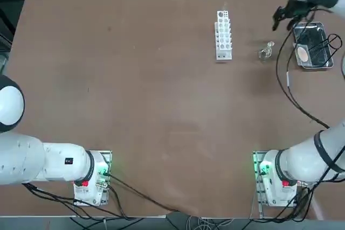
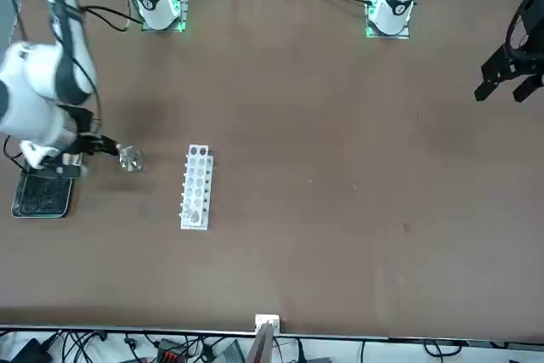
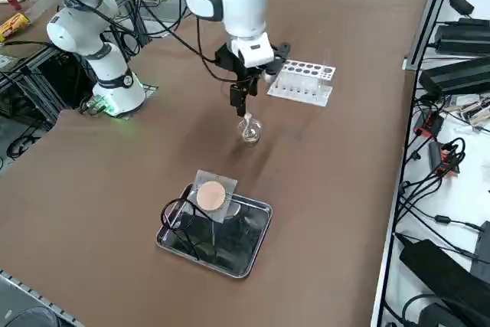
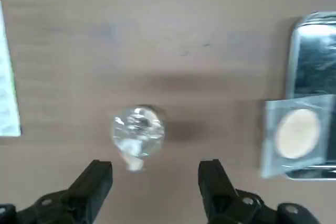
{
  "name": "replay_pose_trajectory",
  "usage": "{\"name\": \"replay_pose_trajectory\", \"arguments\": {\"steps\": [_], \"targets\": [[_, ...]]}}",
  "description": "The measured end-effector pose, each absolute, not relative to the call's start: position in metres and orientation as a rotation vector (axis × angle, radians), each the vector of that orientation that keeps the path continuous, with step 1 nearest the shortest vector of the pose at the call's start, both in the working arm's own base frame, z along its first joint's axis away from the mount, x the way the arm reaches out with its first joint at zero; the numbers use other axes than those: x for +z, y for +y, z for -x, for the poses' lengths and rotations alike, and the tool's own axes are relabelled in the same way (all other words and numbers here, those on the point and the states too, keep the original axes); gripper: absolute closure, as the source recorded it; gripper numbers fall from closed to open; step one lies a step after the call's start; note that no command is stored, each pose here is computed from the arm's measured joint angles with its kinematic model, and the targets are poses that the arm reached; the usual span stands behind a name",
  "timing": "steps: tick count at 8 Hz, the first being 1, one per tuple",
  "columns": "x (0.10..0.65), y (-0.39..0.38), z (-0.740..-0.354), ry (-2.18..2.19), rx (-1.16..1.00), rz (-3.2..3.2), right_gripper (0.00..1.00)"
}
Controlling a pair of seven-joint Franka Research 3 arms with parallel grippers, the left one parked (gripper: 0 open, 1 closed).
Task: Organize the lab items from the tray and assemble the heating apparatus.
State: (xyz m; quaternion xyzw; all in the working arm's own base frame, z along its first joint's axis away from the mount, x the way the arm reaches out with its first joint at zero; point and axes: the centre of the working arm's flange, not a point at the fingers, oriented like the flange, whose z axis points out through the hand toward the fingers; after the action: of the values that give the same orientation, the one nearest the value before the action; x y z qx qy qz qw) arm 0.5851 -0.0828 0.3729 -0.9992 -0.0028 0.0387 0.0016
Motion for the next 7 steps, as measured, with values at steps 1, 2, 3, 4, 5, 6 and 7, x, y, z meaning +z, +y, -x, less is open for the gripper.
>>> {"name": "replay_pose_trajectory", "arguments": {"steps": [1, 2, 3, 4, 5, 6, 7], "targets": [[0.386, -0.118, -0.578, -0.038, 0.096, 3.136, 0.0], [0.392, -0.156, -0.569, -0.074, 0.078, 3.135, 0.01], [0.396, -0.194, -0.562, -0.077, 0.062, 3.138, 0.04], [0.399, -0.23, -0.558, -0.027, 0.045, 3.147, 0.05], [0.398, -0.262, -0.557, 0.045, 0.033, 3.155, 0.07], [0.391, -0.291, -0.557, 0.143, 0.013, 3.135, 0.09], [0.38, -0.32, -0.558, 0.256, -0.019, 3.088, 0.14]]}}
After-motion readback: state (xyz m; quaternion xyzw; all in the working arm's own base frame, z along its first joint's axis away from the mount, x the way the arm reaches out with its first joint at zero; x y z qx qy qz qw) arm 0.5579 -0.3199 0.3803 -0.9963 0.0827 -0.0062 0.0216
